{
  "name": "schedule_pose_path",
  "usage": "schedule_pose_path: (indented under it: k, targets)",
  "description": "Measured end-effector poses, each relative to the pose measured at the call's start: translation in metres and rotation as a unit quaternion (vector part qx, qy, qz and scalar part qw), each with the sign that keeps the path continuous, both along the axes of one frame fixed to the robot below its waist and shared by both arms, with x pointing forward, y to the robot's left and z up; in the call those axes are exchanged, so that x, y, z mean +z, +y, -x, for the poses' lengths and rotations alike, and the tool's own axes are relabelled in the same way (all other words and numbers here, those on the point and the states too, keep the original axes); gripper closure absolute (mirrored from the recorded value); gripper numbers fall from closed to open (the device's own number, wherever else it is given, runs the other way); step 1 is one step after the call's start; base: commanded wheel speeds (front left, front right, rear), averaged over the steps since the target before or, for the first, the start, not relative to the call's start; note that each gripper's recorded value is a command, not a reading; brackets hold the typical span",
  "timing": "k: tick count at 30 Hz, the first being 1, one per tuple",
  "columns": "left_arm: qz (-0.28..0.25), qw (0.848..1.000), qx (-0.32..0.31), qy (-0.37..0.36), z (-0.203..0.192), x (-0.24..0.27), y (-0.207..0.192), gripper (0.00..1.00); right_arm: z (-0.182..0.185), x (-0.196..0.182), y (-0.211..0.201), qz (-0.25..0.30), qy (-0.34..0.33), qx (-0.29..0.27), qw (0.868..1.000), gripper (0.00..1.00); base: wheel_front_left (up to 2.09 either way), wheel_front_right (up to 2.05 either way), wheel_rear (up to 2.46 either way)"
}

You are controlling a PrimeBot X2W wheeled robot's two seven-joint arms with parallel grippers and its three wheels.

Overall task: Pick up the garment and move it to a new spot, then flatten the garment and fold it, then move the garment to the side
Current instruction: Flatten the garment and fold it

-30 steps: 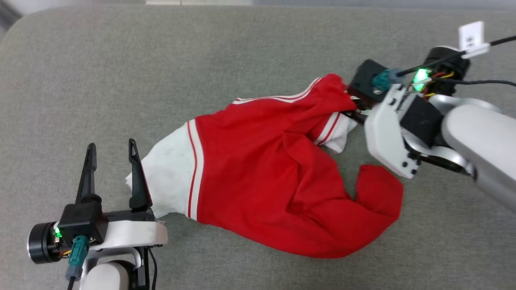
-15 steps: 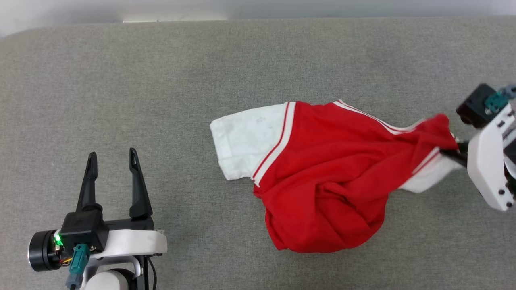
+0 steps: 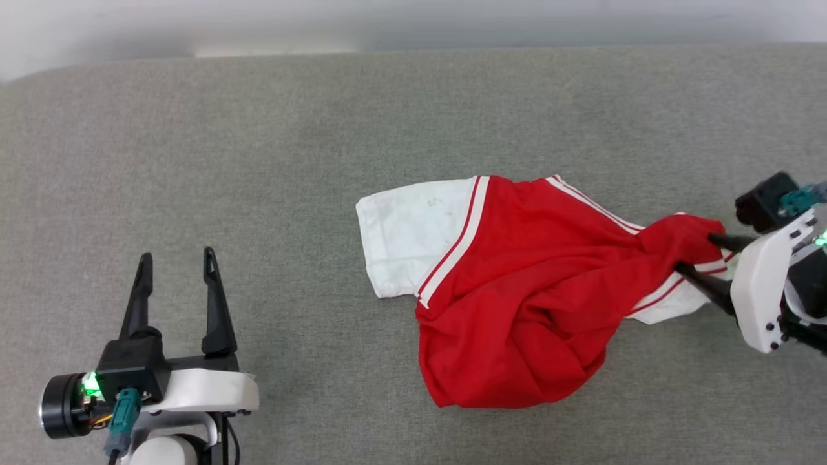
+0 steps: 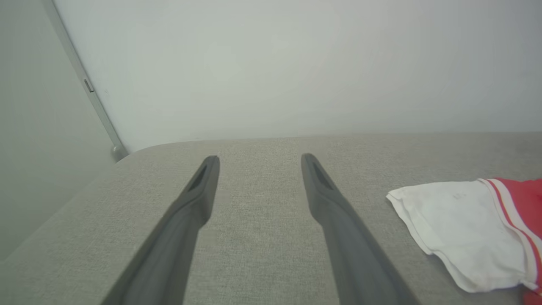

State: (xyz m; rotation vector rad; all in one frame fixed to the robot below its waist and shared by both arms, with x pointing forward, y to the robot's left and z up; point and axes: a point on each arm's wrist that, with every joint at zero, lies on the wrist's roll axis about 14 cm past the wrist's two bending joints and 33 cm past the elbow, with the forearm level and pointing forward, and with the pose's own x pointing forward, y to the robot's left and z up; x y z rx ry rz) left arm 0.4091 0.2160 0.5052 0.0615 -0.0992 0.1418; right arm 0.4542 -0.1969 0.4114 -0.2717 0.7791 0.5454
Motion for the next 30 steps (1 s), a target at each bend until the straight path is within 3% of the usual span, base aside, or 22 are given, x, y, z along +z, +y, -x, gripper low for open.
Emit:
schedule_pose_path:
  k: [4,7,12,15,21,30]
  targets:
    - [-0.006,1.0,-0.008,-0.01,-0.001,0.008,-0.001,0.0,-0.018,0.049,0.0,-0.046,-0.105,-0.011,0.993,0.0,0.0,0.0,0.0]
    - [-0.011,1.0,-0.015,-0.017,-0.004,0.013,-0.001,0.0,-0.026,0.083,-0.001,-0.075,-0.192,-0.014,0.978,0.0,0.0,0.0,0.0]
    - [-0.019,0.999,-0.032,-0.034,-0.014,0.025,-0.004,0.0,-0.034,0.133,-0.003,-0.136,-0.334,-0.042,0.932,0.0,0.0,0.0,0.0]
    - [-0.021,0.998,-0.049,-0.041,-0.021,0.03,-0.008,0.0,-0.034,0.147,-0.01,-0.143,-0.389,-0.071,0.907,0.0,0.0,0.0,0.0]
    - [-0.036,0.994,-0.089,-0.05,-0.049,0.047,-0.017,0.0,-0.014,0.16,0.002,-0.173,-0.461,-0.122,0.862,0.0,0.0,0.0,0.0]
    - [-0.084,0.984,-0.158,-0.023,-0.107,0.075,-0.037,0.0,0.023,0.15,0.018,-0.184,-0.477,-0.167,0.843,0.0,0.0,0.0,0.0]
